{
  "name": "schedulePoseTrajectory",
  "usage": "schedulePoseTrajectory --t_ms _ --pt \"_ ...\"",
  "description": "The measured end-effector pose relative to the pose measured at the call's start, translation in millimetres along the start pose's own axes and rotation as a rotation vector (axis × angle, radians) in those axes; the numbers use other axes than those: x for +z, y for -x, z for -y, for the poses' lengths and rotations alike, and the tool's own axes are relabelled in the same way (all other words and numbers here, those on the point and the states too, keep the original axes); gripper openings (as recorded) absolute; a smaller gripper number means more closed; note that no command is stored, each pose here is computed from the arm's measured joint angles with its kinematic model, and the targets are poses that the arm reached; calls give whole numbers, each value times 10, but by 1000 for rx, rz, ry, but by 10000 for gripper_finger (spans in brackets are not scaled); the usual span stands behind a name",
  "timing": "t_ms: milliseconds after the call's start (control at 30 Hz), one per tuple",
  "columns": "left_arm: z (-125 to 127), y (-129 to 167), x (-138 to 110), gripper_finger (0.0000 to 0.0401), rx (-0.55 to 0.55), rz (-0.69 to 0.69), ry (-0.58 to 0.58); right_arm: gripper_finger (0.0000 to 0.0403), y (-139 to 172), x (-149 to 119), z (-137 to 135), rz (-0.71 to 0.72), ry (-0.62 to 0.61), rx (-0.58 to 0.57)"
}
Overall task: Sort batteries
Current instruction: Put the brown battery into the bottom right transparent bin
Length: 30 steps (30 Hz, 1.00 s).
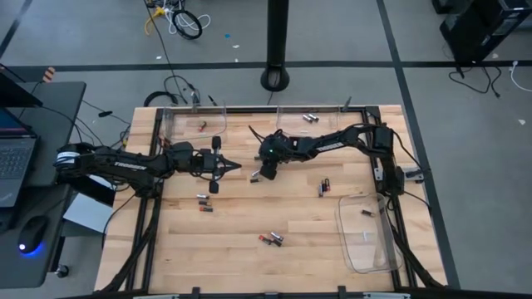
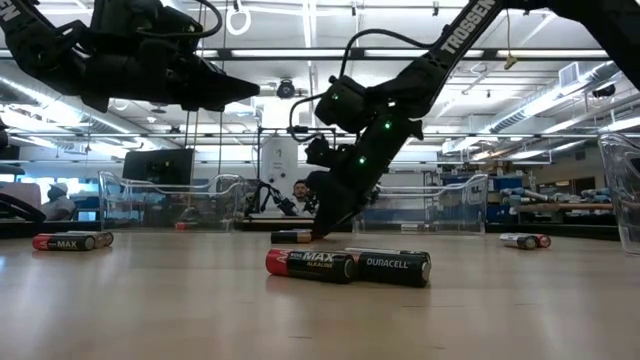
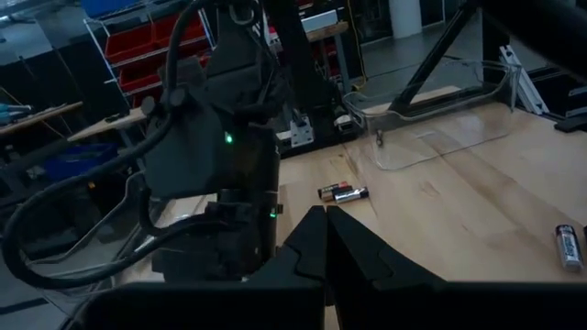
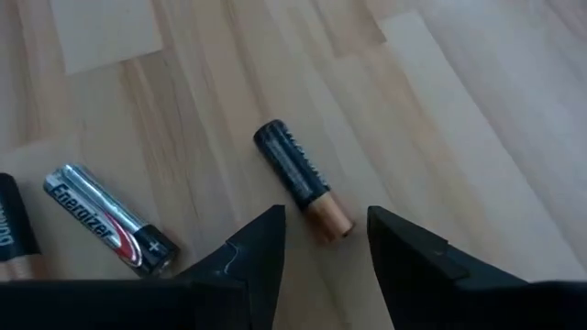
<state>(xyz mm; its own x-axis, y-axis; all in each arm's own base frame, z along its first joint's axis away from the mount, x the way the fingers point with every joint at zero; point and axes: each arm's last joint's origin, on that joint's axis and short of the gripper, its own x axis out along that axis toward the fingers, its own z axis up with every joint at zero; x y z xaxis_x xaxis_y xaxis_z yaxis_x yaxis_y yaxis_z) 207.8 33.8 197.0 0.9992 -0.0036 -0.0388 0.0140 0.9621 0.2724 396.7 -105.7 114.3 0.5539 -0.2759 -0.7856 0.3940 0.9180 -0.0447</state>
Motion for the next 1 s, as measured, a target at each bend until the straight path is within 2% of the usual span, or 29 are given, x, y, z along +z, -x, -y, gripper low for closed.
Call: schedulePoseTrajectory --t_ms 333,500,667,800,1000 --pt "0 0 0 10 0 -1 1 161 -16 17 -6 26 86 3" --pt "0 0 -1 10 -1 -2 1 158 -17 19 -2 25 126 82" --pt "1 0 -2 10 -1 -3 1 147 -16 16 -9 22 136 110" --pt "0 0 -2 10 -1 -3 1 126 -13 7 -11 11 137 120" --pt "1 0 -3 10 -1 -3 1 72 -6 -3 -19 -1 148 138"
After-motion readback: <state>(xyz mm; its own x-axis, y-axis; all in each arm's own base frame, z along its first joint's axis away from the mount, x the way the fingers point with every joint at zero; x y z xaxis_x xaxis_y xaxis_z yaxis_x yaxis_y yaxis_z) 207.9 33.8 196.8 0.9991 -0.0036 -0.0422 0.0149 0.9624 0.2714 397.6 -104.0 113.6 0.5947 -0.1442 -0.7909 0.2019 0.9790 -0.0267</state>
